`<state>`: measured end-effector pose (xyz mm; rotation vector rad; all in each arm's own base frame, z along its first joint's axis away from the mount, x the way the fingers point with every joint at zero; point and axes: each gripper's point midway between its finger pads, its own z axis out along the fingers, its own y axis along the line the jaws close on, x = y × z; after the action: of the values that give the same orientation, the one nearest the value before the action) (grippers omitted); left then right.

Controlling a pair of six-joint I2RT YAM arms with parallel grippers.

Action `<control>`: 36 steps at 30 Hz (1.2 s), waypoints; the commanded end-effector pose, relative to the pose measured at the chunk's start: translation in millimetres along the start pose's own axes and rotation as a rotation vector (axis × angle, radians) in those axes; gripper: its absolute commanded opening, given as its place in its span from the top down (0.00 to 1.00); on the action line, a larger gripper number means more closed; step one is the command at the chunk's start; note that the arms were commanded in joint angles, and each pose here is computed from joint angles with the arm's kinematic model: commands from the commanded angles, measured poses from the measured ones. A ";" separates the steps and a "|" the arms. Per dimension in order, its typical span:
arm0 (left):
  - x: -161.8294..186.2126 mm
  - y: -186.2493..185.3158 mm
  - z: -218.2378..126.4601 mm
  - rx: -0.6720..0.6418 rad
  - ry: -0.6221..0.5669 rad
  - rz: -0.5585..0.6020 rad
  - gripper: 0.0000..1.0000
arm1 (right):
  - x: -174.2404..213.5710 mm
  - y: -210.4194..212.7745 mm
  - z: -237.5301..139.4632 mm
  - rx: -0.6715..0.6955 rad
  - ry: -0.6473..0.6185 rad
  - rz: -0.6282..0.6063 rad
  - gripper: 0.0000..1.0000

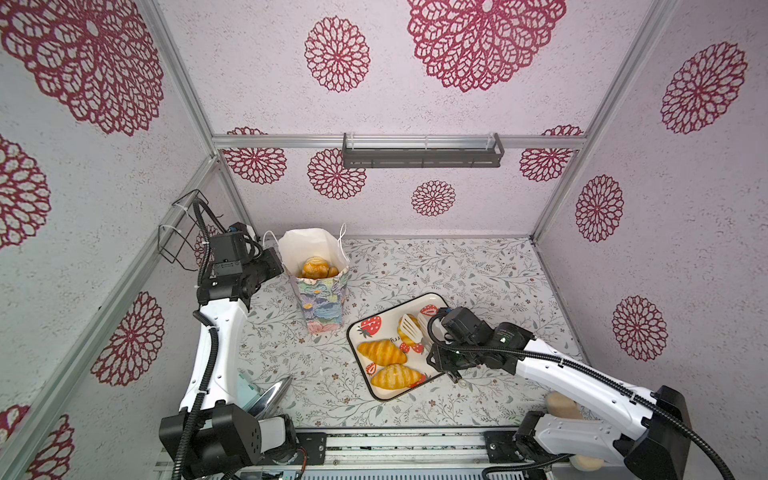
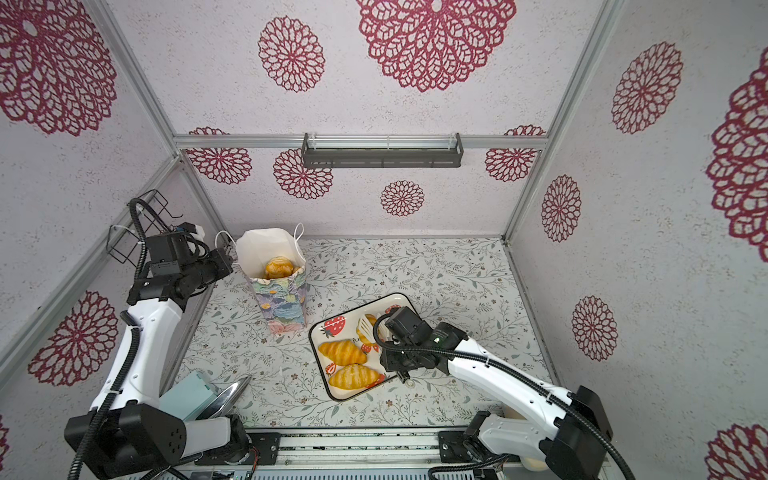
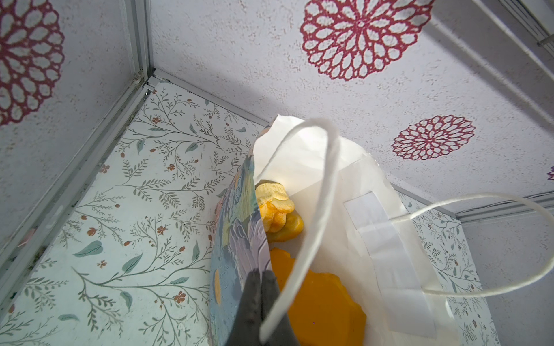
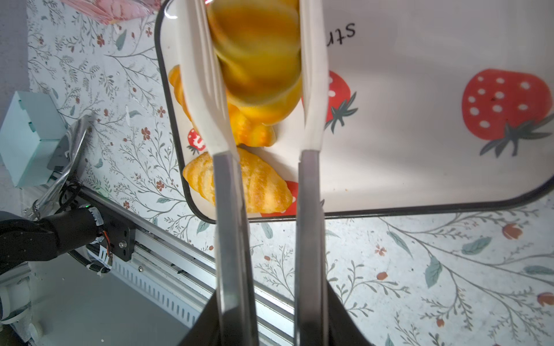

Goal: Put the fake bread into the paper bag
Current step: 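Clamp the yellow striped bun between the tongs and lift it, then carry the striped bun with the tongs over the bag opening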

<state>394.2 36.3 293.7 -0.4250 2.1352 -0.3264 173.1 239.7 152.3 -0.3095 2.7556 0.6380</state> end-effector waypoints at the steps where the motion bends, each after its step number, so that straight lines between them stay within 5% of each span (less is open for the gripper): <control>1: 4.0 -5.5 1.0 0.026 0.006 0.006 1.00 | -30.2 24.1 -14.9 -0.073 -0.100 -0.047 0.62; 36: 0.7 1.7 -1.4 0.014 -0.009 -0.011 1.00 | -114.2 127.9 -75.9 -0.323 -0.310 -0.265 0.61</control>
<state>396.9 32.7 295.2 -0.4042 2.1203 -0.3605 224.6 320.5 265.7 -0.5324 2.4021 0.8888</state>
